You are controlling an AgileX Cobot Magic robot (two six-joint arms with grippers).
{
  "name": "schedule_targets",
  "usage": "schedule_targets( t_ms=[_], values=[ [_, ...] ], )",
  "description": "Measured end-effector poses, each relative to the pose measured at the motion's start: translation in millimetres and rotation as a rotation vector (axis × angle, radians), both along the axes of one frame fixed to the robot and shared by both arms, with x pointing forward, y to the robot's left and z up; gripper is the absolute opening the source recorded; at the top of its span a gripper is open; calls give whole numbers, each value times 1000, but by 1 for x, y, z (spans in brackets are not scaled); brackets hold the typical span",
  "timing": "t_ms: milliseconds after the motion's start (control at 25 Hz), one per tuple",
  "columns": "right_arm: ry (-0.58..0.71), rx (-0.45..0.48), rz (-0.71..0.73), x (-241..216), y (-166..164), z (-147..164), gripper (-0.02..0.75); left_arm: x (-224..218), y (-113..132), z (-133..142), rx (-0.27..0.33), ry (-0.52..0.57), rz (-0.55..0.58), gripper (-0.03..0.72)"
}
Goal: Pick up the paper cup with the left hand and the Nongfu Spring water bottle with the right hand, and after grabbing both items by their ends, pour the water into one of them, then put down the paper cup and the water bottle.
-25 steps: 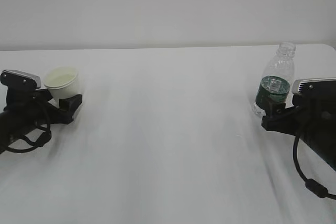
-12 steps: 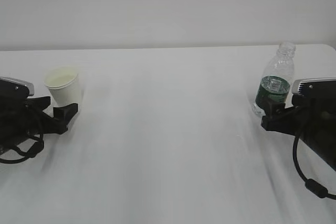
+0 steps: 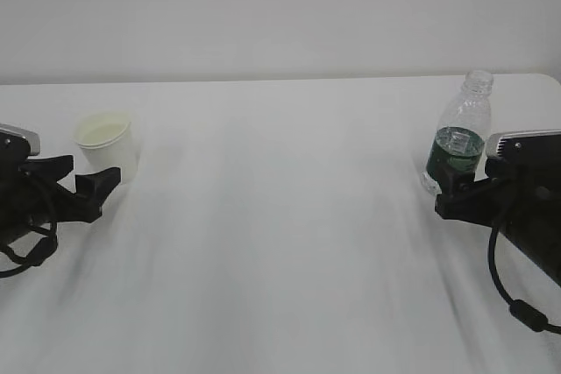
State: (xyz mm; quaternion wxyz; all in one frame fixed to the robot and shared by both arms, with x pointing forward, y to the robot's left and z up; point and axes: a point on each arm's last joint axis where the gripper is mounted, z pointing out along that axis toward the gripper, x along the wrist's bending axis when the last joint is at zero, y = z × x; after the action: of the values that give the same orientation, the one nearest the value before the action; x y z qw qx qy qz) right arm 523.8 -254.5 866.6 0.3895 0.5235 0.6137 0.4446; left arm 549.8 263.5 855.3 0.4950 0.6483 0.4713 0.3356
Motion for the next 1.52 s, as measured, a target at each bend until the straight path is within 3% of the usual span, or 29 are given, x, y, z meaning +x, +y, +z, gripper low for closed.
schedule_targets(
  t_ms=[640, 1000, 1360, 1520],
  values=[
    [4, -48, 18, -5, -1, 18, 555, -25, 0, 30, 1, -46, -14, 592],
    [19, -50, 2, -30, -6, 35, 555, -25, -1, 59, -52, -129, -8, 591],
    [-18, -39, 0, -40, -8, 67, 555, -34, -2, 99, -94, -206, -21, 590],
    [-39, -32, -2, -44, -8, 79, 555, -42, -1, 124, -77, -242, -12, 590]
  ],
)
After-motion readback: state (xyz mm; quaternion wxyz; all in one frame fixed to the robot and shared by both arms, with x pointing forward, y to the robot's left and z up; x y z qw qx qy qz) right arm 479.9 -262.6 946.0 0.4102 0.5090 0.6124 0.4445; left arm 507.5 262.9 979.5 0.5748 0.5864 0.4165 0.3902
